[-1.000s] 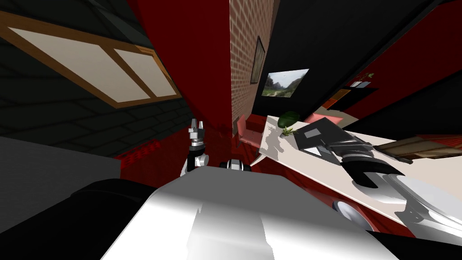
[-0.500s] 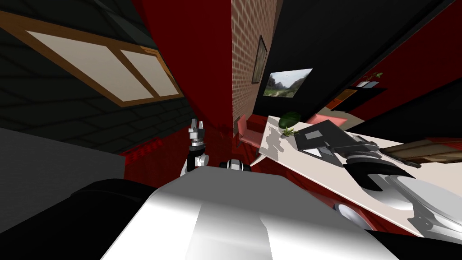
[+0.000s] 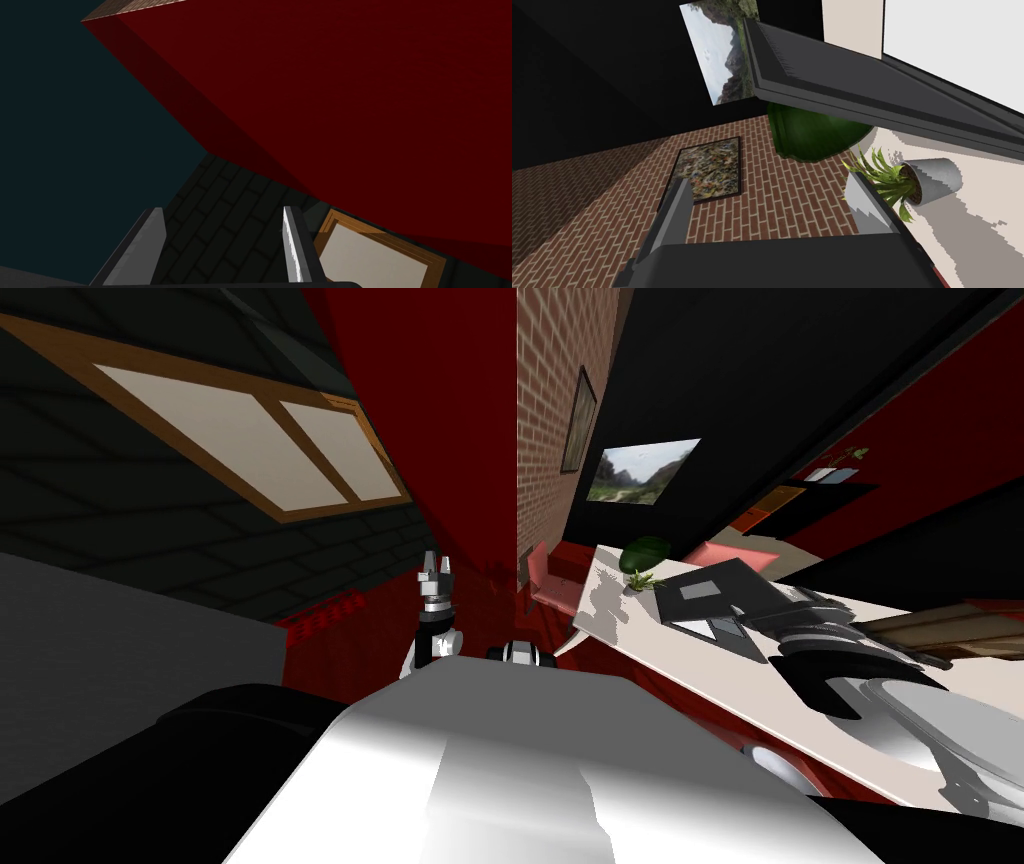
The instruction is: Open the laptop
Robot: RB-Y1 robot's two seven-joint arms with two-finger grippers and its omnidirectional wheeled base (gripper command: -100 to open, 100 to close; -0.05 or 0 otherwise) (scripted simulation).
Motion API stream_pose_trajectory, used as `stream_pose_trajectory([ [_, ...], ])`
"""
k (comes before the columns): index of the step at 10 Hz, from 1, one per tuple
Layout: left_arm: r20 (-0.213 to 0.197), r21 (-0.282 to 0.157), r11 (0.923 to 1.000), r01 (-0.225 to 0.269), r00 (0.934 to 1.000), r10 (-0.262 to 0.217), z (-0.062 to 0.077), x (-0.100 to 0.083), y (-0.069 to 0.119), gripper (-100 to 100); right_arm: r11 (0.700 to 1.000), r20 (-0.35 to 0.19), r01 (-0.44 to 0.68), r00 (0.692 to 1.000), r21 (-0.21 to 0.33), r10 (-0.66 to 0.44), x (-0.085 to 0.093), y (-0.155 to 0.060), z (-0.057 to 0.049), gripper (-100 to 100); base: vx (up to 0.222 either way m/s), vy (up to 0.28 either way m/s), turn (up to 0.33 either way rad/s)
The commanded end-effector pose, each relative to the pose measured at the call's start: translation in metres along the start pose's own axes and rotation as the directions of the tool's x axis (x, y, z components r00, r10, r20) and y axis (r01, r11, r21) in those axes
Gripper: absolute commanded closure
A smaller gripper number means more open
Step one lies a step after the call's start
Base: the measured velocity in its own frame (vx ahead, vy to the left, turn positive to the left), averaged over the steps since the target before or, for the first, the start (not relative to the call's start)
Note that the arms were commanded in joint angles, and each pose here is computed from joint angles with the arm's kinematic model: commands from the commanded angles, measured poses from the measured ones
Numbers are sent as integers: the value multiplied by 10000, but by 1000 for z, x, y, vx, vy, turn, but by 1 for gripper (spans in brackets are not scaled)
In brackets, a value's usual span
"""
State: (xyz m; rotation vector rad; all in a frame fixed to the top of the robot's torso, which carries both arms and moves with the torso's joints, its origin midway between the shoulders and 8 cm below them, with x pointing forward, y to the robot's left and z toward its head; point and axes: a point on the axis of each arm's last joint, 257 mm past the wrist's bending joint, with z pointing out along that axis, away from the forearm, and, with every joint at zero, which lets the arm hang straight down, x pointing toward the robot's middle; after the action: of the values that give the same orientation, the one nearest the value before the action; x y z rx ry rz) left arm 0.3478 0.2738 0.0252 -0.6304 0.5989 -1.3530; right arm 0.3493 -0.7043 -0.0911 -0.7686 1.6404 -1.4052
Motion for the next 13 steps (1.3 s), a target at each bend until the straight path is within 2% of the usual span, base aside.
stream_pose_trajectory([
  [1,0,0,10000,0,10000,0,0,0,0,0,9910,-61,1340,9910,47,-1339,2,-5,-3,-100,-15,-24,39],
  [3,0,0,10000,0,10000,0,0,0,0,0,9703,-120,2419,9702,70,-2418,4,-9,-5,-100,-16,-22,50],
  [6,0,0,10000,0,10000,0,0,0,0,0,9122,-219,4096,9121,90,-4093,7,-14,-10,-100,-17,-24,53],
  [8,0,0,10000,0,10000,0,0,0,0,0,8790,-256,4768,8788,97,-4765,8,-16,-12,-100,-12,-20,35],
  [9,0,0,10000,0,10000,0,0,0,0,0,8927,-238,4506,8926,90,-4503,8,-15,-11,-100,-5,-9,6],
  [10,0,-1,10000,0,10000,0,0,0,0,0,8897,-247,4565,8895,95,-4562,8,-15,-11,-100,0,0,0],
  [11,0,0,10000,0,10000,0,0,0,0,0,8900,-247,4559,8899,95,-4555,8,-15,-11,100,0,0,0],
  [12,0,0,10000,0,10000,0,0,0,0,0,9267,-345,3753,9265,168,-3746,7,-10,-9,100,-47,-62,67],
  [13,-1,1,10000,0,10000,0,0,0,0,0,9348,-366,3546,9346,188,-3538,7,-8,-8,100,-104,-126,55],
])
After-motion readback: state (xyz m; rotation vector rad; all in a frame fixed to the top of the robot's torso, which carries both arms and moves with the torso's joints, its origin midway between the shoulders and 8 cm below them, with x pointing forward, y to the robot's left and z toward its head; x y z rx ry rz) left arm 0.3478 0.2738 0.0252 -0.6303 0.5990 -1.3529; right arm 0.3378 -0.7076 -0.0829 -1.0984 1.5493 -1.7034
